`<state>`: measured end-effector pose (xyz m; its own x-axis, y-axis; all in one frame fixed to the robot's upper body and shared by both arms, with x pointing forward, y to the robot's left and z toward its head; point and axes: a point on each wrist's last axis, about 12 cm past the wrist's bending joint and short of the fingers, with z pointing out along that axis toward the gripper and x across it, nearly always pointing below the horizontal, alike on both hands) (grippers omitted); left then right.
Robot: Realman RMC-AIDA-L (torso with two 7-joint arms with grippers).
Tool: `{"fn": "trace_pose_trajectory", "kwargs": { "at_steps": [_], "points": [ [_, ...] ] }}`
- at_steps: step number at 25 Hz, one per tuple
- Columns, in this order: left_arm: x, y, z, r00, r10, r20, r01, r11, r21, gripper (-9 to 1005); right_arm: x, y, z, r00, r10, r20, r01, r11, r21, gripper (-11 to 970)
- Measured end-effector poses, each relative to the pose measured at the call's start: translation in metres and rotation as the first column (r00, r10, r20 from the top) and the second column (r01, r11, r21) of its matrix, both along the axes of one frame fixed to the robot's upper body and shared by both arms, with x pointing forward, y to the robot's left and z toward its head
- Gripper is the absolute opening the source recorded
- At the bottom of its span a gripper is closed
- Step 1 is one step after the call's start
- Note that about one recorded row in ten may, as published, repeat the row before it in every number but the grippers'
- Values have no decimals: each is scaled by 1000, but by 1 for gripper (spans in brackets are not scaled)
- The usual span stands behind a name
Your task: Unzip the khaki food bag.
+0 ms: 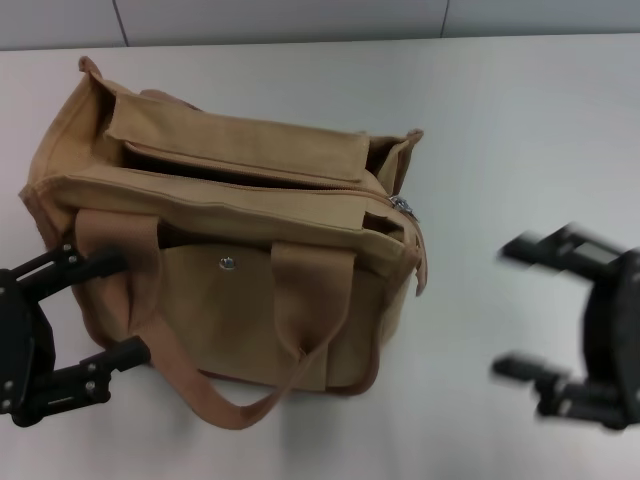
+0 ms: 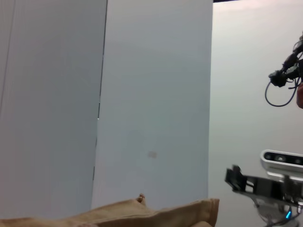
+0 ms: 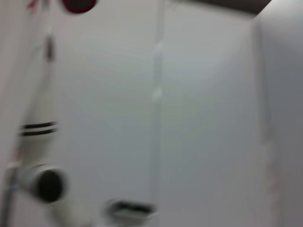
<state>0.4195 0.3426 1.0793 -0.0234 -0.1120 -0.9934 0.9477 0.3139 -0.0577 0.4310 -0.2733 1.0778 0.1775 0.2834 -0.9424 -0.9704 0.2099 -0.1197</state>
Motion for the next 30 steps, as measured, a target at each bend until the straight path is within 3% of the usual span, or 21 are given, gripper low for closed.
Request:
{"fn": "trace_pose_trajectory", "kwargs": {
  "at_steps": [1,5,6,10,13,17,22,23,30],
  "points": [
    [1,-1,0,1000,-7,-1,7,1000,2,802,6,10,-1,995,92,-44,-95,994,-51,731],
    [1,0,0,1000,-13,-3,13,1000,7,801,23,29,-8,980,148,-132,-167,976,-144,731],
    [1,-1,0,1000,-24,-8,24,1000,14,801,36,41,-13,973,132,-187,-169,965,-200,731],
    [1,-2,-1,999,-40,-15,41,999,23,802,52,55,-18,971,82,-223,-138,958,-250,731],
    [2,-4,-1,998,-58,-21,59,998,29,802,68,59,-19,973,-26,-230,-32,969,-244,730],
    [3,-7,-2,997,-76,-28,77,996,34,802,66,52,-13,977,-40,-211,-2,981,-195,730],
    [4,-9,-2,996,-89,-29,90,995,38,801,47,43,-7,975,120,-189,-157,969,-191,730],
    [9,-15,-3,991,-129,-38,130,990,52,801,44,41,-5,964,163,-208,-206,957,-204,730],
    [14,-20,-2,988,-148,-34,150,987,56,801,44,43,-6,950,196,-245,-255,938,-235,730]
  ]
}}
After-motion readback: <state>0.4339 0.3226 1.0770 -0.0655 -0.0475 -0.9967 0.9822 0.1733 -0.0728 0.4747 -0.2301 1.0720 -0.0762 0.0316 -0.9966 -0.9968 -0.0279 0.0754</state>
